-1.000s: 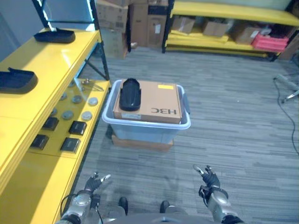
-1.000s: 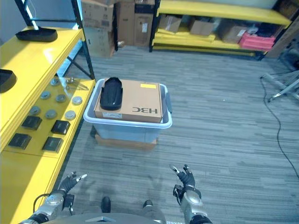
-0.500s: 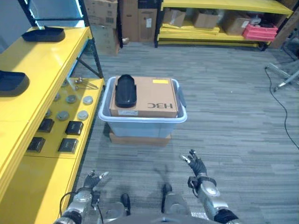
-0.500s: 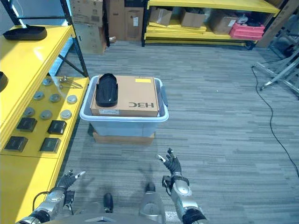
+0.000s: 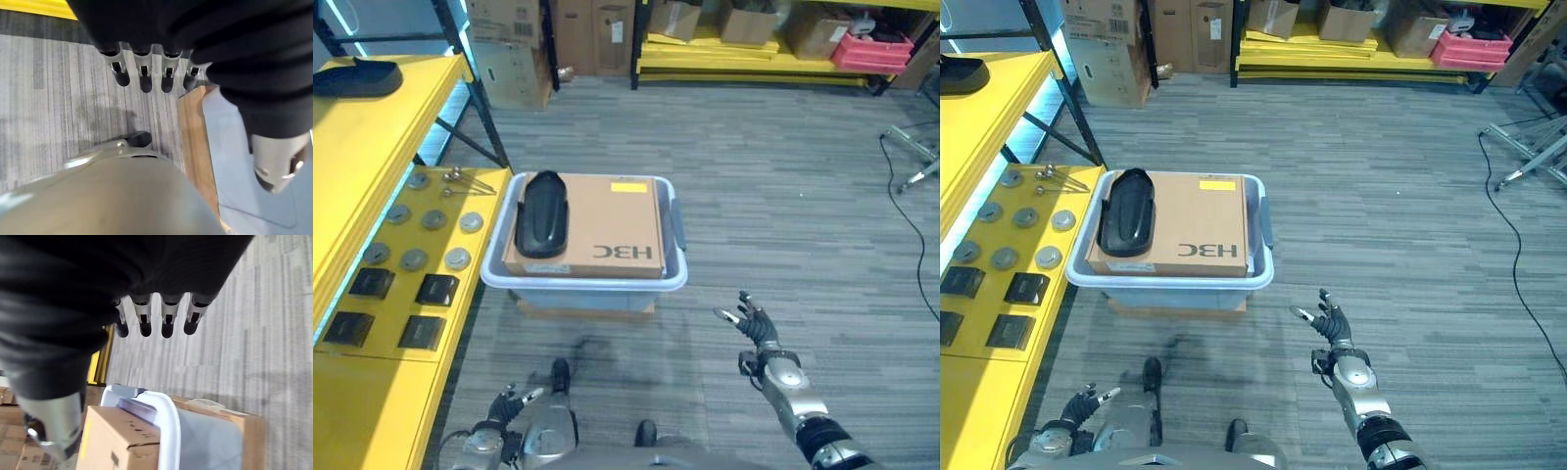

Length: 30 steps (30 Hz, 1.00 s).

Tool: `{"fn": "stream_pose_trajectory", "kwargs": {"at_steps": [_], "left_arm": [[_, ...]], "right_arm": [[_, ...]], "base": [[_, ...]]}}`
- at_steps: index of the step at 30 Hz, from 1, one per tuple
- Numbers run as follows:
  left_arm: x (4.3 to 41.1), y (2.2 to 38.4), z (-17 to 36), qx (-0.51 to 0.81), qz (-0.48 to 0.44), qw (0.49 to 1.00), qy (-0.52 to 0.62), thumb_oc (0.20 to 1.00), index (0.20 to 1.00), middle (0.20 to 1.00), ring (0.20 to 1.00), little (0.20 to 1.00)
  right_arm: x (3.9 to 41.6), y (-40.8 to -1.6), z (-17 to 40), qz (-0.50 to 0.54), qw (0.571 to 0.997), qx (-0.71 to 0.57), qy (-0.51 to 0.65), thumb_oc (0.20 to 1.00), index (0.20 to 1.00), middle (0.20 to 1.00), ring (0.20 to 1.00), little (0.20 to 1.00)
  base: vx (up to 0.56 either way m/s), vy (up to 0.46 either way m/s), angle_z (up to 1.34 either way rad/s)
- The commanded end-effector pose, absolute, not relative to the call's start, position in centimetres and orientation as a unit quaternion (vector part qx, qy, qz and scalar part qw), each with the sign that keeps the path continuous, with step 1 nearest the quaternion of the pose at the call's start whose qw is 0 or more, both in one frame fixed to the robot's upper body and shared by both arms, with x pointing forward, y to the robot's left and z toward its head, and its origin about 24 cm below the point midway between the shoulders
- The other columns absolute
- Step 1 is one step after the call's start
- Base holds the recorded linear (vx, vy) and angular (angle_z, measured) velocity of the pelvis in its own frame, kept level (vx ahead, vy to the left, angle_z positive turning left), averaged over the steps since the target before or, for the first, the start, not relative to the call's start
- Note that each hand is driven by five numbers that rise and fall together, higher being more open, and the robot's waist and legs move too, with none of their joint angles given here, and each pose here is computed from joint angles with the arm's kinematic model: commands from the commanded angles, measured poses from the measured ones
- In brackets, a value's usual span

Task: Move parts from the plastic box to the shelf.

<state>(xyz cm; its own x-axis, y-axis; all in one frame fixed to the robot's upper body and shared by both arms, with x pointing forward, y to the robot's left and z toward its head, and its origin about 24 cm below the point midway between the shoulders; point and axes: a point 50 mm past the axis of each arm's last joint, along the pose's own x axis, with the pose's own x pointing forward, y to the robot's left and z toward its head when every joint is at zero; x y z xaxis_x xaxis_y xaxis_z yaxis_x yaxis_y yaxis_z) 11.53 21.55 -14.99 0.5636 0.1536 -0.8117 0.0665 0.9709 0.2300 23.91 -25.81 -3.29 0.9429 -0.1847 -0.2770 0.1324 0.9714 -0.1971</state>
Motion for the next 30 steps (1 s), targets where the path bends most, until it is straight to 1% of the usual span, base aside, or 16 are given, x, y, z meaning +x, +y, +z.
{"fn": "stream_pose_trajectory", "kwargs": {"at_steps": [1,4,5,6,7,8,11,14,15,21,23,30], "left_arm": [[13.8,23.4,-13.8,0.137,0.045,0.891,0.43,1.0,1.0,1.0,1.0,1.0],[15.6,24.0,-12.9,0.121,0.061,0.905,0.403,1.0,1.0,1.0,1.0,1.0],[17.2,23.9,-12.1,0.124,0.055,0.914,0.383,1.0,1.0,1.0,1.0,1.0],[17.4,23.9,-12.0,0.123,0.054,0.915,0.38,1.0,1.0,1.0,1.0,1.0],[18.1,23.6,-11.8,0.12,0.048,0.919,0.373,1.0,1.0,1.0,1.0,1.0],[18.1,23.6,-11.8,0.12,0.048,0.919,0.372,1.0,1.0,1.0,1.0,1.0],[19.1,22.8,-11.5,0.121,0.031,0.922,0.366,1.0,1.0,1.0,1.0,1.0],[19.2,22.3,-11.6,0.12,0.02,0.922,0.368,1.0,1.0,1.0,1.0,1.0],[19.1,21.8,-11.8,0.119,0.011,0.922,0.369,1.0,1.0,1.0,1.0,1.0],[18.5,21.2,-12.3,0.117,-0.014,0.921,0.372,1.0,1.0,1.0,1.0,1.0],[18.5,21.0,-12.3,0.116,-0.018,0.922,0.369,1.0,1.0,1.0,1.0,1.0],[19.5,20.3,-11.7,0.101,-0.029,0.932,0.347,1.0,1.0,1.0,1.0,1.0]], "right_arm": [[26.5,-25.3,0.7,-0.062,0.988,-0.13,0.052,1.0,1.0,1.0,1.0,1.0],[28.3,-24.6,2.8,-0.065,0.989,-0.136,0.005,1.0,1.0,1.0,1.0,1.0],[30.2,-24.0,5.0,-0.071,0.986,-0.145,-0.03,1.0,1.0,1.0,1.0,1.0],[30.6,-23.9,5.5,-0.07,0.986,-0.147,-0.038,1.0,1.0,1.0,1.0,1.0],[32.0,-23.4,7.3,-0.075,0.983,-0.156,-0.057,1.0,1.0,1.0,1.0,1.0],[32.1,-23.4,7.4,-0.075,0.983,-0.156,-0.057,1.0,1.0,1.0,1.0,1.0],[34.4,-22.8,10.3,-0.102,0.975,-0.185,-0.075,1.0,1.0,1.0,1.0,1.0],[35.5,-23.3,11.7,-0.129,0.969,-0.196,-0.079,1.0,1.0,1.0,1.0,1.0],[36.4,-23.7,13.3,-0.151,0.96,-0.221,-0.087,1.0,1.0,1.0,1.0,1.0],[38.7,-24.8,17.4,-0.197,0.942,-0.256,-0.096,1.0,1.0,1.0,1.0,1.0],[39.0,-24.8,18.1,-0.2,0.939,-0.262,-0.099,1.0,1.0,1.0,1.0,1.0],[39.7,-23.8,21.4,-0.208,0.927,-0.269,-0.158,1.0,1.0,1.0,1.0,1.0]], "base": [[0.05,0.1,0.39],[0.0,0.075,0.36],[-0.04,0.049,0.28],[-0.05,0.064,0.54],[-0.01,0.042,0.48],[-0.01,0.041,0.39],[0.01,0.039,0.17],[0.0,0.039,0.11],[-0.01,0.036,0.17],[0.01,0.053,0.13],[0.02,0.047,0.12],[0.01,0.044,0.12]]}}
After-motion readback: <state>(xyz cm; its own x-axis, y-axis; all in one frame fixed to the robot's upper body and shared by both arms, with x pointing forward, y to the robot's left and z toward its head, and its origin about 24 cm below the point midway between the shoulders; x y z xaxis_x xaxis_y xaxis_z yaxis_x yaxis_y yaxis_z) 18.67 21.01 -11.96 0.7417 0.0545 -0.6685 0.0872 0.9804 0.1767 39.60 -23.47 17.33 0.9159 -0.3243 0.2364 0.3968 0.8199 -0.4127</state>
